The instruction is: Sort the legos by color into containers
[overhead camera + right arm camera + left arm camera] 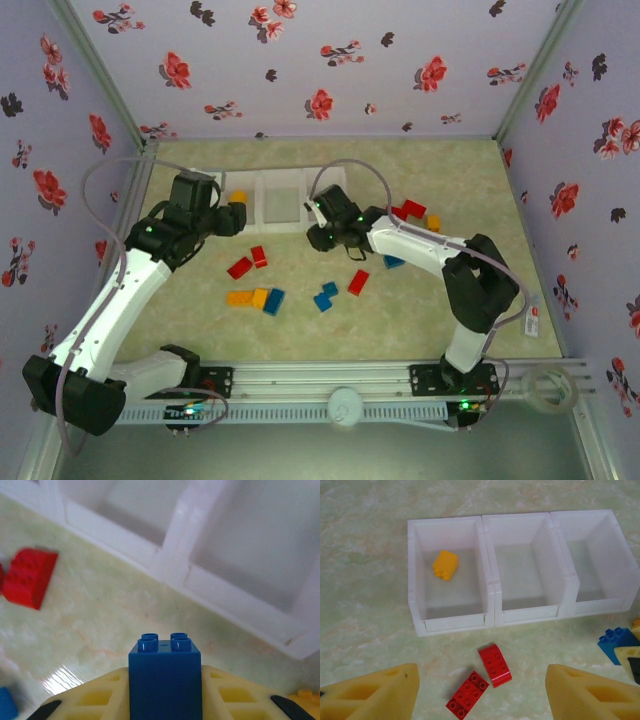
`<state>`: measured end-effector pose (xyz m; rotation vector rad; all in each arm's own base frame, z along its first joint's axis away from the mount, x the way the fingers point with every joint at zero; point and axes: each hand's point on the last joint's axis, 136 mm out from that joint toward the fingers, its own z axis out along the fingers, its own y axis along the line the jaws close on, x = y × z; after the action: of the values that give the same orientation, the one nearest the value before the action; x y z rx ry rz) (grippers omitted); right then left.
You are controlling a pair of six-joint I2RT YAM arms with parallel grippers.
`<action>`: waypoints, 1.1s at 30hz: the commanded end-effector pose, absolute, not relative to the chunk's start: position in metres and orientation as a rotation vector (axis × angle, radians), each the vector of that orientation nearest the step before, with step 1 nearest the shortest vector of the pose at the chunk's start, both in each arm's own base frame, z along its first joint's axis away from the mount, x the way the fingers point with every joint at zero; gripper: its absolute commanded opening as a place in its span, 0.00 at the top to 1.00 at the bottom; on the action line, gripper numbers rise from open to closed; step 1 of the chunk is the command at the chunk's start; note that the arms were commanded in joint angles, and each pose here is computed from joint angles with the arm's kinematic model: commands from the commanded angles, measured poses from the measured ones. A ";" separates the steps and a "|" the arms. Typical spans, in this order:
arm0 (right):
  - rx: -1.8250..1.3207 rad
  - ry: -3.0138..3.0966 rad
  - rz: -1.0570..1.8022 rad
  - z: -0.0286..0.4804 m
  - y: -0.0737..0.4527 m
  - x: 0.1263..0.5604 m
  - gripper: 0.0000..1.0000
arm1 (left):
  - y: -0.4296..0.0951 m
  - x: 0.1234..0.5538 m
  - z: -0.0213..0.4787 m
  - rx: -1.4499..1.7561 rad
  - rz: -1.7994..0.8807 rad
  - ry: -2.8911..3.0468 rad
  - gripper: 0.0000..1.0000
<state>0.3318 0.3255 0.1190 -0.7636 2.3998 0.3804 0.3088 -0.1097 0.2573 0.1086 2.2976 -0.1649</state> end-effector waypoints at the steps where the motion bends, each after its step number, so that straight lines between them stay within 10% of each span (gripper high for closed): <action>1: -0.755 2.346 0.379 0.141 0.340 0.347 0.69 | -0.106 0.303 0.261 0.124 -0.142 2.291 0.32; 19: -0.656 2.254 0.460 0.160 0.424 0.441 0.56 | -0.103 0.295 0.258 0.098 -0.156 2.301 0.33; 33: -0.607 2.249 0.363 0.199 0.362 0.407 0.47 | -0.111 0.288 0.258 0.120 -0.239 2.262 0.32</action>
<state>0.4130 0.3849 0.1625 -0.6567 2.2971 0.3943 0.2907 -0.1045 0.2552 0.1141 2.2893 -0.1884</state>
